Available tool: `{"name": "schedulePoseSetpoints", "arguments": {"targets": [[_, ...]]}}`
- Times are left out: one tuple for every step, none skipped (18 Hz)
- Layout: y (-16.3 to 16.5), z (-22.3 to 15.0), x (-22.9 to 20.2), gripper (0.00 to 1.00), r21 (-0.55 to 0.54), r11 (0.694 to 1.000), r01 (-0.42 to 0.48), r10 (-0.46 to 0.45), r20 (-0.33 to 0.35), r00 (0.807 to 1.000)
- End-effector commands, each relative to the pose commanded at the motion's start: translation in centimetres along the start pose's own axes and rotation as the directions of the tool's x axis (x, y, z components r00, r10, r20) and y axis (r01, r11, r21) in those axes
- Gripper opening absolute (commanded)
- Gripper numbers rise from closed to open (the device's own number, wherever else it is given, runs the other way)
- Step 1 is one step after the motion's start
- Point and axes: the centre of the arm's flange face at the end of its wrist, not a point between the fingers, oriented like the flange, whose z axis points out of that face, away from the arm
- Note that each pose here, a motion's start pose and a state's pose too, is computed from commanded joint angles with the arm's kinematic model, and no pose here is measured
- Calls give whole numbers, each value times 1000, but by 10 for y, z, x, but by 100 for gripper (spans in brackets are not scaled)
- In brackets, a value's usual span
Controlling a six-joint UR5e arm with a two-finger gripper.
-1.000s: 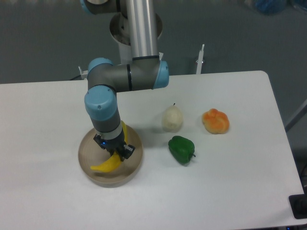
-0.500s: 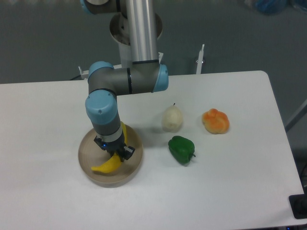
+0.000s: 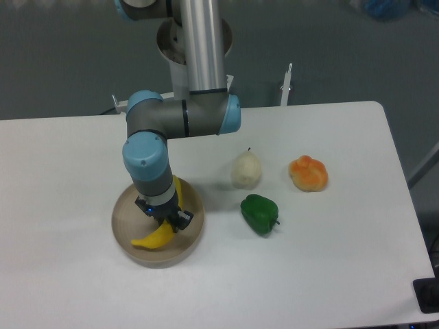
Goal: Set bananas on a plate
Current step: 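Lower the banana onto the plate and open the gripper, then raise the open gripper off the plate and move it toward the green pepper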
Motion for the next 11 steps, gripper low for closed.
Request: {"name": "schedulePoseSetpoints", "arguments": {"targets": [[0,-1,0,76,1,1000,-1,1,1,1000],[-1,-7,-1,93,12,1000,1,-1,7,1000],[-3,-9,-2,100,16,1000,4,-4,10,1000],[-3,-10,-3,100,17,1000,6,-6,9,1000],[-2,-11,-4,100,19,1000,7,-8,9,1000],[-2,-17,-4,100,26,1000,6,-7,13,1000],[-1,-18,-5,100,27,1000,6,-7,14,1000],[0,-31,-10,100,47,999,10,-11,24,1000],[1,-46,-19,100,67,998,19,-22,42,999],[2,-61,-34,100,89,995,36,-41,62,997],[1,-69,-43,100,103,994,43,-51,71,996]]}}
